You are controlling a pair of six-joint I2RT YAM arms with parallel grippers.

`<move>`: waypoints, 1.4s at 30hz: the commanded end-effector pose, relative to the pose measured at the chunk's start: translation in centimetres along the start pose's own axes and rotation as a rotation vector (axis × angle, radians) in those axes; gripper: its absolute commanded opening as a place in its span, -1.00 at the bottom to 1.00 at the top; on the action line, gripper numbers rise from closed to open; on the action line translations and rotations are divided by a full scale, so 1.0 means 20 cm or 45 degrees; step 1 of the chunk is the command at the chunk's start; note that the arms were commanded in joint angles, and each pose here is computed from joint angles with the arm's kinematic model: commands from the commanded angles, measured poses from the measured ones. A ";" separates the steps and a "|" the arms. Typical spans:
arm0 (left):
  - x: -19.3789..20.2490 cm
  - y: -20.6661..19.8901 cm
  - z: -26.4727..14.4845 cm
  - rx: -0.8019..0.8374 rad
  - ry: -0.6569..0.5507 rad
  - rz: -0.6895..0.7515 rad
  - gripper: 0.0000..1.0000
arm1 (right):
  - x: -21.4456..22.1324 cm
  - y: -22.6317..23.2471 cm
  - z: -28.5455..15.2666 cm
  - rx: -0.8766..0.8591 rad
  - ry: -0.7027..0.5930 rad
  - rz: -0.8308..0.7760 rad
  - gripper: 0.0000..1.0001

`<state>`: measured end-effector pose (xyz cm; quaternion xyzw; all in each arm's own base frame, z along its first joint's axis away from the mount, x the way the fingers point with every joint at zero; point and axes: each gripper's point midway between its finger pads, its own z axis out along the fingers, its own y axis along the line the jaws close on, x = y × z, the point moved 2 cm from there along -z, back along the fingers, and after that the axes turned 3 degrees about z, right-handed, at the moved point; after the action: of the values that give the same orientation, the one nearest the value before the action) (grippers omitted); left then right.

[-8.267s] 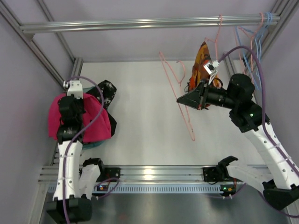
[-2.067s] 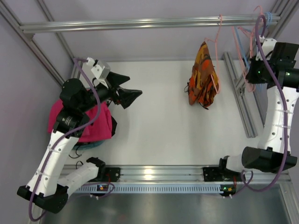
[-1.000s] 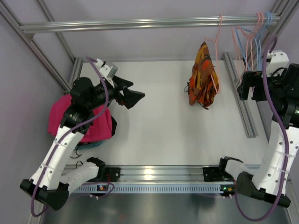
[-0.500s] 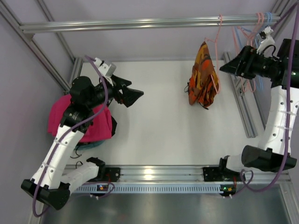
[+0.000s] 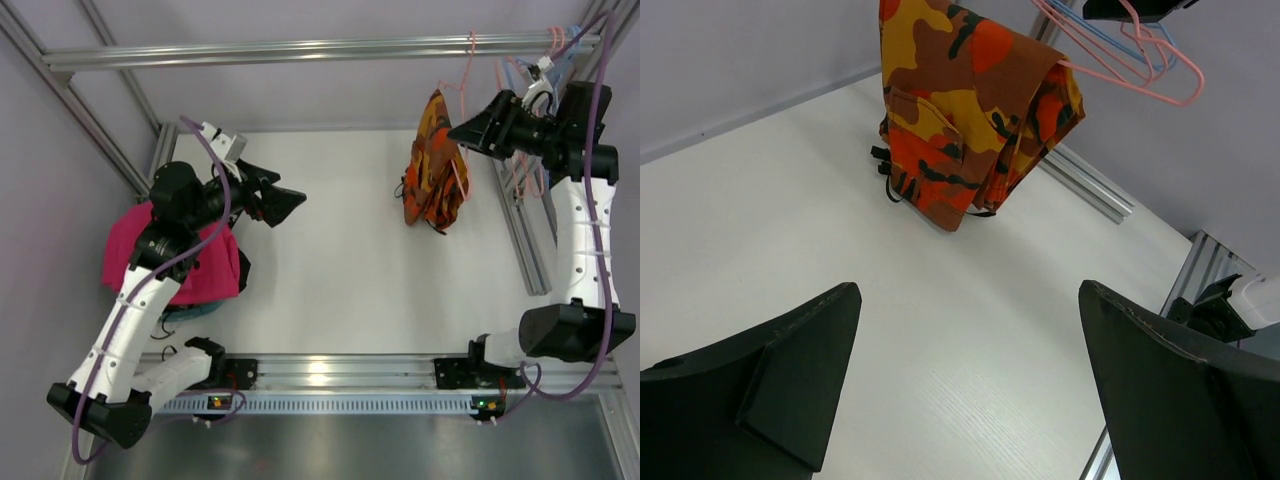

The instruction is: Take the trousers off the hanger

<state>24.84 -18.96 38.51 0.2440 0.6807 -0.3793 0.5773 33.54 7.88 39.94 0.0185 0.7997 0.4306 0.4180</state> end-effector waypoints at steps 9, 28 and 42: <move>-0.09 -0.02 0.00 0.024 -0.074 0.038 0.89 | -0.01 0.10 0.13 -0.289 -0.081 0.040 0.16; -0.10 -0.02 0.00 0.025 -0.076 0.035 0.88 | -0.17 0.48 -0.06 -0.573 -0.268 -0.038 -1.00; -0.05 0.03 -0.01 -0.047 -0.075 0.081 0.91 | -0.06 0.74 -0.21 -0.766 -0.279 -0.159 -1.00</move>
<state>25.24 -18.75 38.34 0.2448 0.6805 -0.3694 0.5835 31.75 12.66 46.77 0.0383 0.6601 0.6335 0.4020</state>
